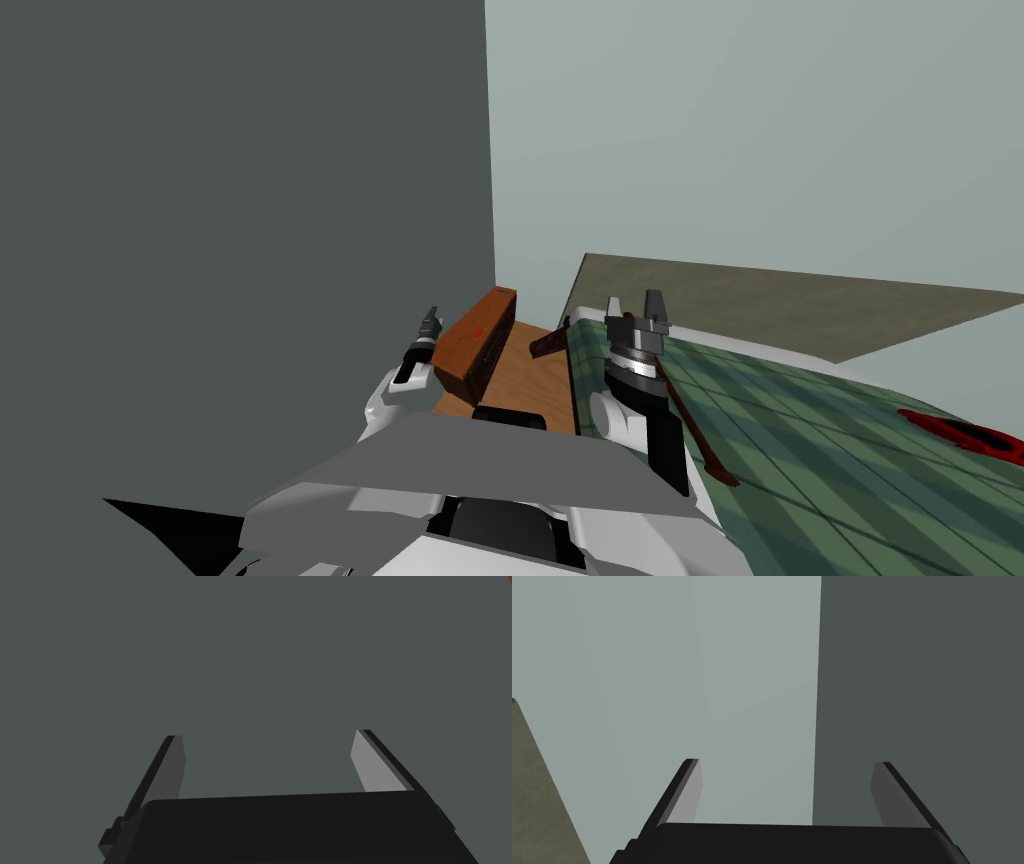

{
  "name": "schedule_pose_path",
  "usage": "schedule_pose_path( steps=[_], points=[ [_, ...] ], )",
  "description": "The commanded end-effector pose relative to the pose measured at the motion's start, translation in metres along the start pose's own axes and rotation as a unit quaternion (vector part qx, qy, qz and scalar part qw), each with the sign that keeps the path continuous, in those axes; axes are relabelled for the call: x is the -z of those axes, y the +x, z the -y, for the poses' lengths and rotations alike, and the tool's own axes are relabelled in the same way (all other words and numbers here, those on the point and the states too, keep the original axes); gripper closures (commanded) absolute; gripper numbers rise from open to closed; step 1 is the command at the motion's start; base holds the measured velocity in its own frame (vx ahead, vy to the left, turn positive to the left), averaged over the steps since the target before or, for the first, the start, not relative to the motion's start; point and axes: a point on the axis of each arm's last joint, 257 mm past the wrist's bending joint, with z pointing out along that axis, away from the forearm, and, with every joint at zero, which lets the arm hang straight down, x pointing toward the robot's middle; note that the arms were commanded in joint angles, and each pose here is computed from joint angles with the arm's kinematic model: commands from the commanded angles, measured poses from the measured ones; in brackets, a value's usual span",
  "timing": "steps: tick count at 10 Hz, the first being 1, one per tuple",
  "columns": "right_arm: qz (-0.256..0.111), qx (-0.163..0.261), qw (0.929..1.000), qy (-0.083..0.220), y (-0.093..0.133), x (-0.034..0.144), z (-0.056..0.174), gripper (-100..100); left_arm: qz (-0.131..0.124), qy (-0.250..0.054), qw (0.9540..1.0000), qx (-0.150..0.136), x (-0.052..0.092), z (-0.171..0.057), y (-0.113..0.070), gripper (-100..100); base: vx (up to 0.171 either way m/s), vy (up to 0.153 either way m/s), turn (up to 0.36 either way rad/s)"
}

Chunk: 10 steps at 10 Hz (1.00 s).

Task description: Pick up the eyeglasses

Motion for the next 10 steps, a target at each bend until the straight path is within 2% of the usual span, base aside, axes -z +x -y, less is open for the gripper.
schedule_pose_path(
  steps=[1, 2, 3, 5, 6, 7, 8, 9, 10],
  points=[
    [0.0, 0.0, 1.0, 0.0, 0.0, 0.0, 0.0, 0, 0.011, -0.018, 0.9997, 0.014, -0.001, -0.018, -0.009, -100, 0.078, -0.11, 0.054],
    [0.0, 0.0, 1.0, 0.0, 0.0, 0.0, 0.0, 0, 0.02, -0.032, 0.9989, 0.027, -0.001, -0.032, -0.015, -100, 0.118, -0.145, 0.083],
    [0.0, 0.0, 1.0, 0.0, 0.0, 0.0, 0.0, 0, 0.022, -0.041, 0.9986, 0.027, 0.001, -0.04, -0.016, -100, 0.091, -0.111, 0.034],
    [0.0, 0.0, 1.0, 0.0, 0.0, 0.0, 0.0, 0, 0.039, -0.069, 0.9953, 0.055, 0.003, -0.067, -0.025, -100, 0.137, -0.147, 0.065],
    [0.0, 0.0, 1.0, 0.0, 0.0, 0.0, 0.0, 0, 0.041, -0.079, 0.9945, 0.055, 0.006, -0.076, -0.026, -100, 0.1, -0.131, 0.042],
    [0.0, 0.0, 1.0, 0.0, 0.0, 0.0, 0.0, 0, 0.049, -0.094, 0.9919, 0.069, 0.009, -0.091, -0.029, -100, 0.077, -0.093, 0.035],
    [0.0, 0.0, 1.0, 0.0, 0.0, 0.0, 0.0, 0, 0.05, -0.098, 0.9915, 0.069, 0.01, -0.095, -0.029, -100, 0.066, -0.071, 0.028],
    [0.0, 0.0, 1.0, 0.0, 0.0, 0.0, 0.0, 0, 0.059, -0.117, 0.9878, 0.084, 0.015, -0.112, -0.032, -100, 0.095, -0.078, 0.052],
    [0.0, 0.0, 1.0, 0.0, 0.0, 0.0, 0.0, 0, 0.059, -0.118, 0.9877, 0.084, 0.015, -0.113, -0.032, -100, 0.093, -0.069, 0.032]
  ],
)
